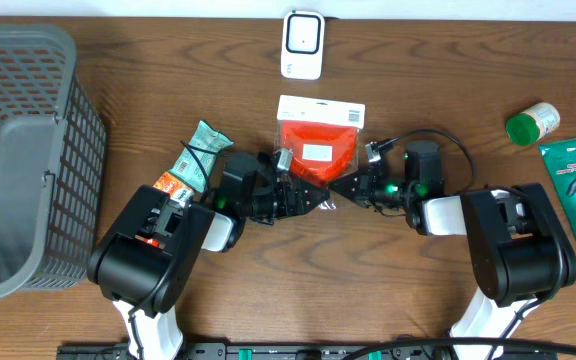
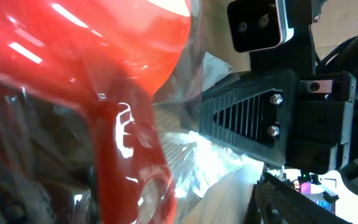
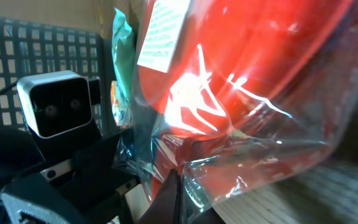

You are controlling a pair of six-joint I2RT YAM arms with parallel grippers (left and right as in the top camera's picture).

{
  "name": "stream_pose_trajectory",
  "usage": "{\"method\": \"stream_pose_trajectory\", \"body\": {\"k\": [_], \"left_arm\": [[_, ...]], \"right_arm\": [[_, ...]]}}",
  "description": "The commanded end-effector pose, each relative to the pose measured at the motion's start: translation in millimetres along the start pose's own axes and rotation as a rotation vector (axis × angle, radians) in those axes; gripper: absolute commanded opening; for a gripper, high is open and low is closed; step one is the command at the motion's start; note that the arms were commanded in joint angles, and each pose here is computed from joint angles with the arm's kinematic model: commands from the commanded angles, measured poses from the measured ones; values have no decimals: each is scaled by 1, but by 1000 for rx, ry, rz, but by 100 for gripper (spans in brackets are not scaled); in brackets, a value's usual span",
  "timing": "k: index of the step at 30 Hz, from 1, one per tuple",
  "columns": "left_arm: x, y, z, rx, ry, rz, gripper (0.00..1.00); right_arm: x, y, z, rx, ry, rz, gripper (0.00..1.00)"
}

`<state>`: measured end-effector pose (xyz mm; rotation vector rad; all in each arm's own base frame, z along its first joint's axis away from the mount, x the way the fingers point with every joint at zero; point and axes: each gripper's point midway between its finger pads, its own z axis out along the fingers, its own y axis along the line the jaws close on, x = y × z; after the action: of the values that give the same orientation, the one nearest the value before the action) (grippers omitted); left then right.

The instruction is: Scan the item barcode

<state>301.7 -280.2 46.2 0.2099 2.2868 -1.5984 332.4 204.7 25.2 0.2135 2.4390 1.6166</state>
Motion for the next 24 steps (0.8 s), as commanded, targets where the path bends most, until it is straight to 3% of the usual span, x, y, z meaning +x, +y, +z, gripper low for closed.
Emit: {"method": "stream_pose_trajectory", "body": {"k": [1,5,6,8,9,15,19,21,22,24], "left_arm": [[16,18,6,-67,15,-25,78],[15,13,8,-55,11,-4,77],[15,14,8,-56,10,-4,65],[15,14,8,-56,11,-5,33],[15,14,8,-56,10,-5,24],[15,14,8,-56,9,-6,21],[15,14,8,-56,9,-5,8],[15,14,8,-56,9,-5,8],[15,14,8,-56,9,-5,8],[15,14,8,-56,9,-5,8]], "right_arm": [[7,11,5,-13,22,-19,1],[9,10,6,-8,26,-19,1],[9,10,6,-8,25,-19,1],[8,10,6,-5,22,-18,1],[8,9,6,-3,19,-18,1],[6,8,6,4,11,-18,1],[6,8,6,4,11,-18,1],[6,8,6,4,11,-18,1],[6,8,6,4,11,-18,9],[6,8,6,4,11,-20,38]]}}
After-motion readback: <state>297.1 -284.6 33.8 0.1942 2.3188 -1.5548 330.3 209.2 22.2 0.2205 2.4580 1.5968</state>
